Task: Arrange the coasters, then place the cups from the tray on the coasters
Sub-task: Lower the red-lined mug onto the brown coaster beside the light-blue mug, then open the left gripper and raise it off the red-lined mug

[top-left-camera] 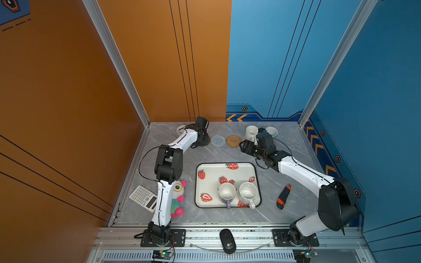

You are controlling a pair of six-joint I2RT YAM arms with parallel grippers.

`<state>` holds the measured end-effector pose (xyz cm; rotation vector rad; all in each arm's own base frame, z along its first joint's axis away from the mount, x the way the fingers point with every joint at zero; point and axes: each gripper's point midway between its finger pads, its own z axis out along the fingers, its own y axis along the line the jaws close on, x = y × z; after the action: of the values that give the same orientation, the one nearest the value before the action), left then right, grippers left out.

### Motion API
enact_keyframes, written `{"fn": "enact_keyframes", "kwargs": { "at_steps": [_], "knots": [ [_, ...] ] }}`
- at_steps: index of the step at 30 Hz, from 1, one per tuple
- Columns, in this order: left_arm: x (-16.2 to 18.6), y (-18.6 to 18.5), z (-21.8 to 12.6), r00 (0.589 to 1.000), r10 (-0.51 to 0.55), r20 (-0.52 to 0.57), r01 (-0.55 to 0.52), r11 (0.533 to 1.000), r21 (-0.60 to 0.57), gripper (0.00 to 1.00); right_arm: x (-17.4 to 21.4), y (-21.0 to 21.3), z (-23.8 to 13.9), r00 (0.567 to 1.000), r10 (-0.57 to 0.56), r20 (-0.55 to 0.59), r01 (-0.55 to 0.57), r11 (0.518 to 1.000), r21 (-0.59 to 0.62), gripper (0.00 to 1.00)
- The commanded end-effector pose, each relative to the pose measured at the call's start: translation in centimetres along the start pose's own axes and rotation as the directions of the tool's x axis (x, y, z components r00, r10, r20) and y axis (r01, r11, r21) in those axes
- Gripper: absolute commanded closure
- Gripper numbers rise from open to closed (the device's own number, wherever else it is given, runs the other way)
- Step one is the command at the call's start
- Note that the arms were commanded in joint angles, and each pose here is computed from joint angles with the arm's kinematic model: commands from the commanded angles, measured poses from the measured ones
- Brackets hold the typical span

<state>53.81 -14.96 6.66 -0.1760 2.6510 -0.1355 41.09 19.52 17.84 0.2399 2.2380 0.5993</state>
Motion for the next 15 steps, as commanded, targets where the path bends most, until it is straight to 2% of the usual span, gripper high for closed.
{"fn": "enact_keyframes", "kwargs": {
  "at_steps": [1,15],
  "knots": [
    [-1.74,-0.42,-0.16,0.999,-0.025,0.042,0.024,0.999,0.034,1.0,-0.68,0.39,0.1,1.0,0.004,0.004,-0.004,1.0,-0.012,0.17],
    [-1.56,-0.71,-0.14,0.999,-0.026,0.036,0.025,0.999,0.045,0.83,-0.8,0.38,-0.16,1.0,0.003,0.007,-0.003,1.0,-0.015,0.17]
  ]
}}
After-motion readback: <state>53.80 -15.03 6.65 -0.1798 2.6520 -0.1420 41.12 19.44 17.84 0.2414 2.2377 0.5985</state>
